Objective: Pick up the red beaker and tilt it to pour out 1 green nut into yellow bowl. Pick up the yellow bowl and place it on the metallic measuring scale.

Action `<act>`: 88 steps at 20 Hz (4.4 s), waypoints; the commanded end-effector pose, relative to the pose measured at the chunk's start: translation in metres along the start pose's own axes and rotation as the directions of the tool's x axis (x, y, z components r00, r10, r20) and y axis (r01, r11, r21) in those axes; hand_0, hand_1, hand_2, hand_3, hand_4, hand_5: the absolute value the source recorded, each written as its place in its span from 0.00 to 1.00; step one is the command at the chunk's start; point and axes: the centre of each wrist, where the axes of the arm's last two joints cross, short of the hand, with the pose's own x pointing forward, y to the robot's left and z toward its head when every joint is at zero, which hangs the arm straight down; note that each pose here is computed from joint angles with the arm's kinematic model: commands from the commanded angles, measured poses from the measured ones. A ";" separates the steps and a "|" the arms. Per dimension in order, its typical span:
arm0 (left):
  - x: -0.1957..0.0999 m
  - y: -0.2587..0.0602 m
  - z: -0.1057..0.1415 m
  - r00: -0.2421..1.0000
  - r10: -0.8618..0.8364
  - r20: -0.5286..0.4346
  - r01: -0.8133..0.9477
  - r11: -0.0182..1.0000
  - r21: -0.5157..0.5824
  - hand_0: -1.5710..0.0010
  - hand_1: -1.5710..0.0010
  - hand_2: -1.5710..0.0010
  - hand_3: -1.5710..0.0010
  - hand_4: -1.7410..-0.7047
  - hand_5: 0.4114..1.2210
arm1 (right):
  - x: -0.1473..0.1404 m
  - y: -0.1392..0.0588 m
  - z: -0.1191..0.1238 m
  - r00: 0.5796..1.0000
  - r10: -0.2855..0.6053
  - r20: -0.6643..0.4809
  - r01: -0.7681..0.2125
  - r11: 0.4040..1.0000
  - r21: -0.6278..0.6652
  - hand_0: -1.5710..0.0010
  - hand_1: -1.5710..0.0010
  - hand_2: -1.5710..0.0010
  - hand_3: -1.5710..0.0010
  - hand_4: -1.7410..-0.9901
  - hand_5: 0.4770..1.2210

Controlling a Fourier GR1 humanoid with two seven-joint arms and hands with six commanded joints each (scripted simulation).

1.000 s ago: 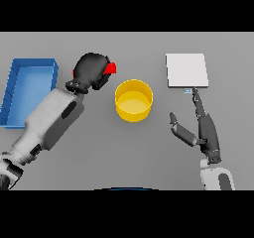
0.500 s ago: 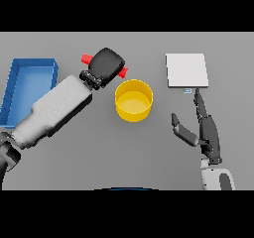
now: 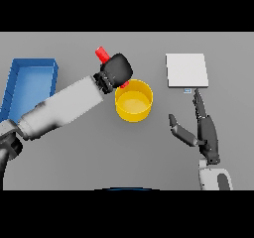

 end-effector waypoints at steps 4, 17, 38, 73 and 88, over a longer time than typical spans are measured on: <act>0.000 0.014 -0.005 0.992 -0.123 0.015 0.123 0.992 0.004 0.00 0.00 0.00 0.01 0.00 1.00 | 0.002 0.004 0.001 1.000 0.021 -0.013 -0.021 1.000 -0.002 1.00 1.00 1.00 1.00 0.62 0.16; -0.006 0.037 -0.013 0.887 -0.454 0.086 0.458 0.888 -0.036 0.00 0.00 0.00 0.00 0.01 1.00 | -0.001 0.003 -0.001 0.998 0.067 0.007 -0.067 0.998 -0.016 1.00 1.00 1.00 1.00 0.71 0.16; -0.260 -0.003 0.099 0.488 0.756 -0.437 -0.576 0.655 0.489 0.00 0.00 0.00 0.09 0.00 1.00 | -0.003 -0.001 -0.009 0.999 0.013 0.047 -0.014 1.000 0.022 1.00 1.00 1.00 1.00 0.69 0.15; -0.112 -0.179 0.182 -0.235 0.823 -0.517 -0.830 0.106 0.547 0.81 0.84 0.84 0.85 0.88 0.34 | -0.005 0.001 0.002 0.995 0.076 0.057 -0.080 0.994 0.070 1.00 1.00 1.00 1.00 0.74 0.25; -0.111 -0.180 0.173 -0.254 0.868 -0.427 -0.792 0.067 0.607 0.99 0.99 0.99 0.99 0.92 0.36 | 0.026 0.000 -0.041 0.923 0.336 0.188 -0.380 0.872 0.308 1.00 1.00 1.00 1.00 0.65 0.30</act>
